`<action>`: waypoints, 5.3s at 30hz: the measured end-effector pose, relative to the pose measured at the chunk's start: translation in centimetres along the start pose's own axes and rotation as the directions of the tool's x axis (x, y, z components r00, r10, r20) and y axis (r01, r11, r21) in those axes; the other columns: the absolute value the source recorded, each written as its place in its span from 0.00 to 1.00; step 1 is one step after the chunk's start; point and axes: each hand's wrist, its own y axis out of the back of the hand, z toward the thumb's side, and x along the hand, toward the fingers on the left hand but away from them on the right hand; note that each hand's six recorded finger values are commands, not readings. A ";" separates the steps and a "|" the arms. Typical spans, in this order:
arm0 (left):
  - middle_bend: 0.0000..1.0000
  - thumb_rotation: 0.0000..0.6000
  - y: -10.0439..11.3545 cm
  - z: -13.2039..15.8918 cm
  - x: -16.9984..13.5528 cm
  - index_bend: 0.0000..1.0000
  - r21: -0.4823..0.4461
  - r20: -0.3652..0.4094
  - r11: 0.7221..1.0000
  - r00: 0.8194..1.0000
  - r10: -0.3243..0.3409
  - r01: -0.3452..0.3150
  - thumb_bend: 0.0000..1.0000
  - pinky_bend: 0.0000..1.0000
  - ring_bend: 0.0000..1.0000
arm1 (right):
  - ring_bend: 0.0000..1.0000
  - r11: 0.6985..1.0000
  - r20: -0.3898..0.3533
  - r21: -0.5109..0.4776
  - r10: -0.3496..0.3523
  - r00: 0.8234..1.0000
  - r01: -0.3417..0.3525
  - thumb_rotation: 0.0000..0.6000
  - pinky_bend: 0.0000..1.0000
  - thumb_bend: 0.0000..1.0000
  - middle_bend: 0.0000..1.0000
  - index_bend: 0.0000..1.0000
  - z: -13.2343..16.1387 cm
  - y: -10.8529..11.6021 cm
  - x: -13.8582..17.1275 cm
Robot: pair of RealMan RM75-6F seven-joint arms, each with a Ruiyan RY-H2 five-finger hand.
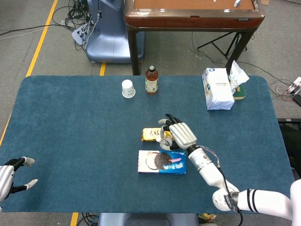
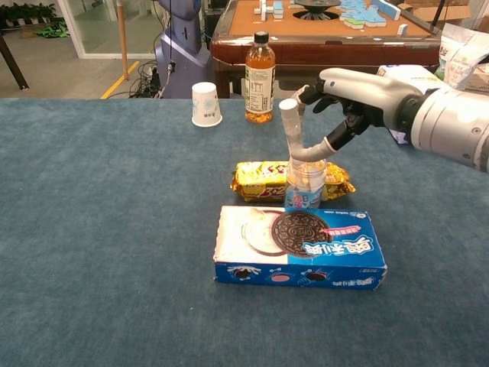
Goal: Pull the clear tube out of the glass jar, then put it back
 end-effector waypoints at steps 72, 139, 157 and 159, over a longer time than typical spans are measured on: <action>0.46 1.00 -1.1 0.4 0.4 0.39 0.026 0.002 0.999 0.999 -0.036 0.036 0.14 0.60 0.39 | 0.40 0.966 0.028 -0.050 -0.251 0.967 0.253 1.00 0.37 0.41 0.56 0.66 -3.5 9.3 8.2; 0.46 1.00 -1.2 0.4 0.3 0.39 0.031 -0.005 0.998 0.999 -0.048 0.048 0.14 0.60 0.39 | 0.40 0.995 0.057 -0.046 -0.086 0.995 0.089 1.00 0.37 0.52 0.55 0.67 -5.8 8.1 10.5; 0.46 1.00 -1.3 0.3 0.3 0.39 0.035 -0.010 0.998 0.998 -0.055 0.055 0.14 0.60 0.39 | 0.40 0.978 -0.026 -0.152 -0.151 0.988 0.145 1.00 0.37 0.52 0.54 0.67 -5.6 8.4 10.5; 0.46 1.00 -1.3 0.3 0.3 0.39 0.036 -0.011 0.998 0.998 -0.056 0.056 0.14 0.60 0.39 | 0.40 0.985 -0.009 -0.108 -0.136 0.991 0.134 1.00 0.37 0.52 0.54 0.67 -5.9 8.3 10.6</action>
